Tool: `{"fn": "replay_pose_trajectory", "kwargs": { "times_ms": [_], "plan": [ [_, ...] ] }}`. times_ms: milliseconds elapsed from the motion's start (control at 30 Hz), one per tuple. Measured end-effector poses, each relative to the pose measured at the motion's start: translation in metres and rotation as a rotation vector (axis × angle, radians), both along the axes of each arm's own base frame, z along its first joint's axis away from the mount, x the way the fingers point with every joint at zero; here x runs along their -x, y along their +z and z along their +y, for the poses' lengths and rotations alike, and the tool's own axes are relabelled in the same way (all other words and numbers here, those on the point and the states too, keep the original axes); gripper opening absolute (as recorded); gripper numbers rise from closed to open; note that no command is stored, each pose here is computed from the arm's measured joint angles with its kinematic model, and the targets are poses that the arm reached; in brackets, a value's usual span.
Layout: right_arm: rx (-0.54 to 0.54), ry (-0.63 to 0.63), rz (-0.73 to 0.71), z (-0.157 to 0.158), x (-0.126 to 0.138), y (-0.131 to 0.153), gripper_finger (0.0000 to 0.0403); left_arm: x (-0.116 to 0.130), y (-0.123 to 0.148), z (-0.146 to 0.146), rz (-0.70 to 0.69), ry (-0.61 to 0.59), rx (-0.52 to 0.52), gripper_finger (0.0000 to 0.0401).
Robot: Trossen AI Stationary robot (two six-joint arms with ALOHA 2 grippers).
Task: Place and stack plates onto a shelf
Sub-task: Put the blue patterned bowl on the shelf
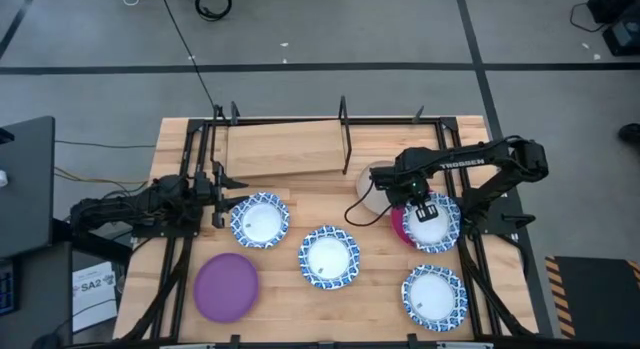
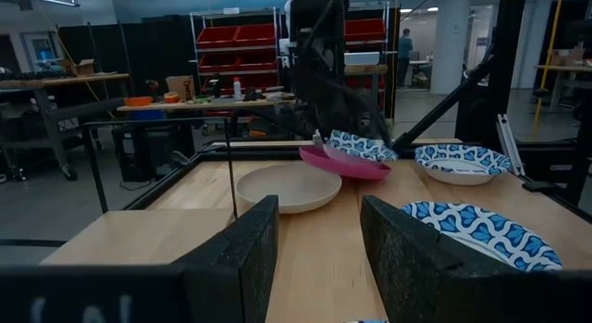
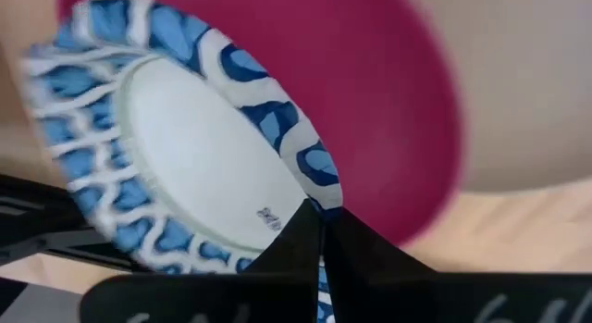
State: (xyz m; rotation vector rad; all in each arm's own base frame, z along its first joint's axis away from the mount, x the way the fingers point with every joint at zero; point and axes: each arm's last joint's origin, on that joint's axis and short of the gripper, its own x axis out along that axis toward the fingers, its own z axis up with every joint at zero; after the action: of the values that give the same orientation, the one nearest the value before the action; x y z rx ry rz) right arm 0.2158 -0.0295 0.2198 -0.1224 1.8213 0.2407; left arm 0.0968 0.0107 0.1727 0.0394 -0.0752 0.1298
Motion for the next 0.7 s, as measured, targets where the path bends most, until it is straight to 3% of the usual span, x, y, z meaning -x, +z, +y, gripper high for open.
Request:
{"fn": "replay_pose_trajectory", "kwargs": {
  "times_ms": [300, 700],
  "plan": [
    [0.029, -0.003, -0.205, -0.003, -0.024, 0.071, 0.0009, 0.000, 0.000, 0.000, 0.000, 0.000, 0.000, 0.0162],
    [0.094, -0.003, -0.692, -0.007, -0.052, 0.155, 0.0008, 0.000, 0.000, 0.000, 0.000, 0.000, 0.000, 0.0162]
  ]
}}
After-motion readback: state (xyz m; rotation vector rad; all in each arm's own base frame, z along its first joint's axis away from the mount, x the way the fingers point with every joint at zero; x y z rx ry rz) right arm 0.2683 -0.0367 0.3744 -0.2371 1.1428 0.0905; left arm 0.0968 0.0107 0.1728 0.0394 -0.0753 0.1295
